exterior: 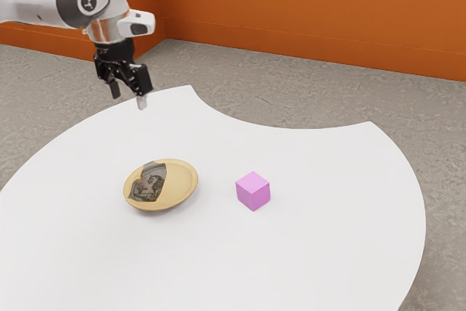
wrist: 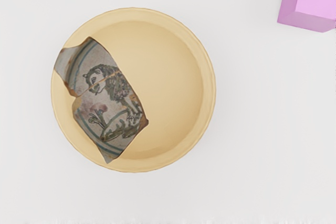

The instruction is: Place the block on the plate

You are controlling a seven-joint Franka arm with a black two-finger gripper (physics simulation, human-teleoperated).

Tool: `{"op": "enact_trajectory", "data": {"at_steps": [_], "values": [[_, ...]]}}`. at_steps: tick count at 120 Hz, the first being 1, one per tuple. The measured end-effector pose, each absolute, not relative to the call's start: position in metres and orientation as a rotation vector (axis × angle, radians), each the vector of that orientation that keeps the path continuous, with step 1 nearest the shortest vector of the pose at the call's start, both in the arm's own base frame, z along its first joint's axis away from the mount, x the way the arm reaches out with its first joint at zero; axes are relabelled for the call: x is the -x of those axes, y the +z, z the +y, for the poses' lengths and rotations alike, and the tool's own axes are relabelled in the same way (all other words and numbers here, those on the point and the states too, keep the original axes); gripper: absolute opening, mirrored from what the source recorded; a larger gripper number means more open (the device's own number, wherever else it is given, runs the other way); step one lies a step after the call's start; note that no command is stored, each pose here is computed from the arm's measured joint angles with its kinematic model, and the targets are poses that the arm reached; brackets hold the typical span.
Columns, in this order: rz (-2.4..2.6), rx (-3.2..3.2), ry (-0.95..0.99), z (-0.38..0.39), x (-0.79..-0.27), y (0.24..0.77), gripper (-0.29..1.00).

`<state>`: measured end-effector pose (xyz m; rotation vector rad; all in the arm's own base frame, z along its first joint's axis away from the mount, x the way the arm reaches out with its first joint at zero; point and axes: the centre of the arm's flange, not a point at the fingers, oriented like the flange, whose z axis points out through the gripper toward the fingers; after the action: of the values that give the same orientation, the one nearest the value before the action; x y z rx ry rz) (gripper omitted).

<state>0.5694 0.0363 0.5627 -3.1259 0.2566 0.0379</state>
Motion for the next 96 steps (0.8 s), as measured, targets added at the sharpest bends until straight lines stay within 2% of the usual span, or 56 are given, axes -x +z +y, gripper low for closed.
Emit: {"op": "enact_trajectory", "data": {"at_steps": [29, 54, 96], "values": [[0.32, 3.118, 0.098, 0.03, -0.584, 0.532, 0.7], [0.555, 3.084, 0.155, -0.051, -0.617, 0.464, 0.7], [0.745, 3.038, 0.085, -0.166, -0.644, 0.385, 0.7]]}}
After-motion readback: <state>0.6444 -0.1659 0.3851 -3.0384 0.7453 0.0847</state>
